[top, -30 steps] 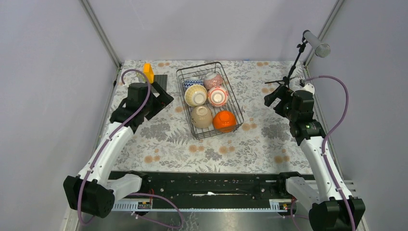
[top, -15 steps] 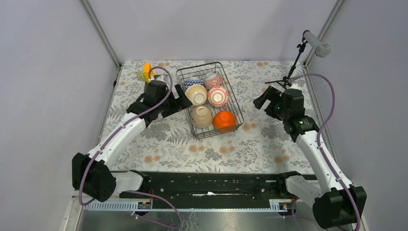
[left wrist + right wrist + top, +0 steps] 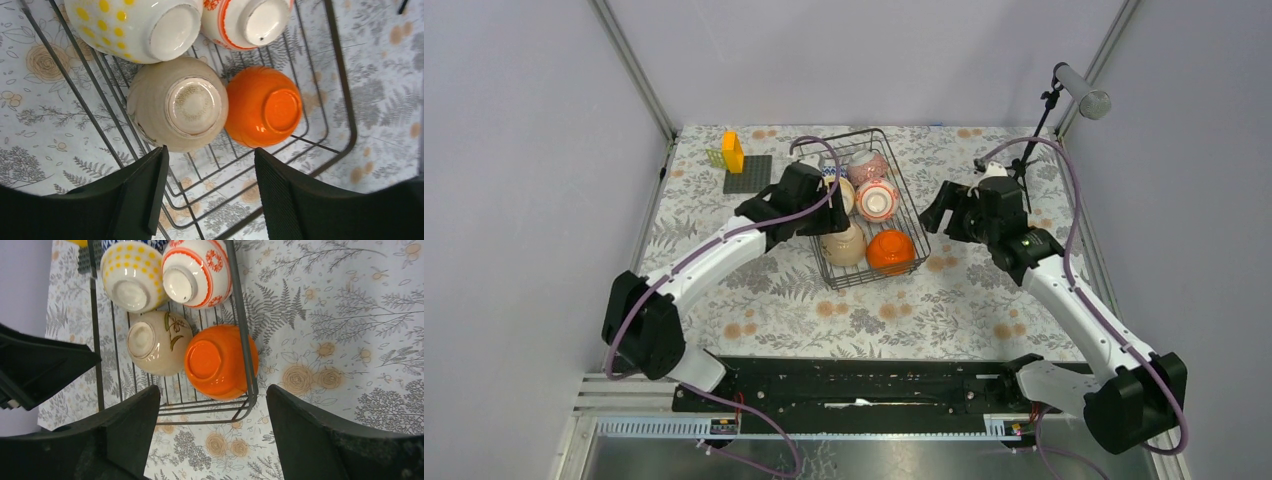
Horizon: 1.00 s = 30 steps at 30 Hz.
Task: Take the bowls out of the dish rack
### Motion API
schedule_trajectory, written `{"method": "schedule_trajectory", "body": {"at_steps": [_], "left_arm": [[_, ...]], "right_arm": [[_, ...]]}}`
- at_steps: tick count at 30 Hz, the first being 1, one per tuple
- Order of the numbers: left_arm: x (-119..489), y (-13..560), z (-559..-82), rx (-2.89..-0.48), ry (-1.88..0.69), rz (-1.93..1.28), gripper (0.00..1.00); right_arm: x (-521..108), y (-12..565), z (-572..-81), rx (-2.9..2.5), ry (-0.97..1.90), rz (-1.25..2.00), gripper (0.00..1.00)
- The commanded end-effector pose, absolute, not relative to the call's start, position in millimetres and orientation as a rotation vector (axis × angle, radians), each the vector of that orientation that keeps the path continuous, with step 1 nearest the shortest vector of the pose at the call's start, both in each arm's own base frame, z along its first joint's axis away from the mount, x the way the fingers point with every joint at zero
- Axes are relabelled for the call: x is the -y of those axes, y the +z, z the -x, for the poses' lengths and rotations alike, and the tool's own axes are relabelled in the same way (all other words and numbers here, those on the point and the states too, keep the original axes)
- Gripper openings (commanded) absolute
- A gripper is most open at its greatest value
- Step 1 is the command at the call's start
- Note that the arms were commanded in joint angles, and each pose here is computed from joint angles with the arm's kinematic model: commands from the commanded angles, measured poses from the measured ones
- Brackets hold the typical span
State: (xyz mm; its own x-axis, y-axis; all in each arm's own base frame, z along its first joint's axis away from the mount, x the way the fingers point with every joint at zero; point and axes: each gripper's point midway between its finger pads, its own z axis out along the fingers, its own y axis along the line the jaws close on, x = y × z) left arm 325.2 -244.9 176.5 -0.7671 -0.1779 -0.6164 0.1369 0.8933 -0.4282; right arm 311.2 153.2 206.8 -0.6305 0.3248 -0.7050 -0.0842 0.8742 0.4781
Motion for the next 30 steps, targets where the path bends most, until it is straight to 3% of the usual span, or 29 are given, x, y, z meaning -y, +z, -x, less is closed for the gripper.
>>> {"method": "schedule_trajectory", "body": {"at_steps": [1, 5, 10, 17, 20, 26, 30], "left_arm": [[251.4, 184.8, -346.8, -2.315, -0.484, -0.025, 0.73], [259.6, 173.4, -357.5, -2.335, -0.361, -0.05, 0.98], [277.7, 167.1, -362.1, -2.35, -0.289, -0.126, 0.98], [322.8, 159.4, -346.5, -2.39, -0.56, -0.232, 0.86], [339.2, 153.0, -342.0, -2.411, -0.651, -0.26, 0.72], [354.8, 139.9, -347.2, -2.437, -0.69, -0.28, 0.51], [361.2, 130.8, -353.1, -2.45, -0.686, -0.289, 0.44]], "right_arm": [[-172.6, 228.0, -322.7, -2.119, 0.626, -0.085, 0.85], [-183.6, 222.1, -322.4, -2.125, 0.634, -0.049, 0.87], [-194.7, 209.5, -322.1, -2.143, 0.609, 0.029, 0.89], [-188.5, 214.0, -323.9, -2.123, 0.567, 0.028, 0.82], [-180.2, 213.9, -320.0, -2.109, 0.539, 0.011, 0.81], [-169.5, 209.5, -304.4, -2.098, 0.531, -0.004, 0.83], [-169.3, 206.7, -298.3, -2.113, 0.548, -0.022, 0.84]]}}
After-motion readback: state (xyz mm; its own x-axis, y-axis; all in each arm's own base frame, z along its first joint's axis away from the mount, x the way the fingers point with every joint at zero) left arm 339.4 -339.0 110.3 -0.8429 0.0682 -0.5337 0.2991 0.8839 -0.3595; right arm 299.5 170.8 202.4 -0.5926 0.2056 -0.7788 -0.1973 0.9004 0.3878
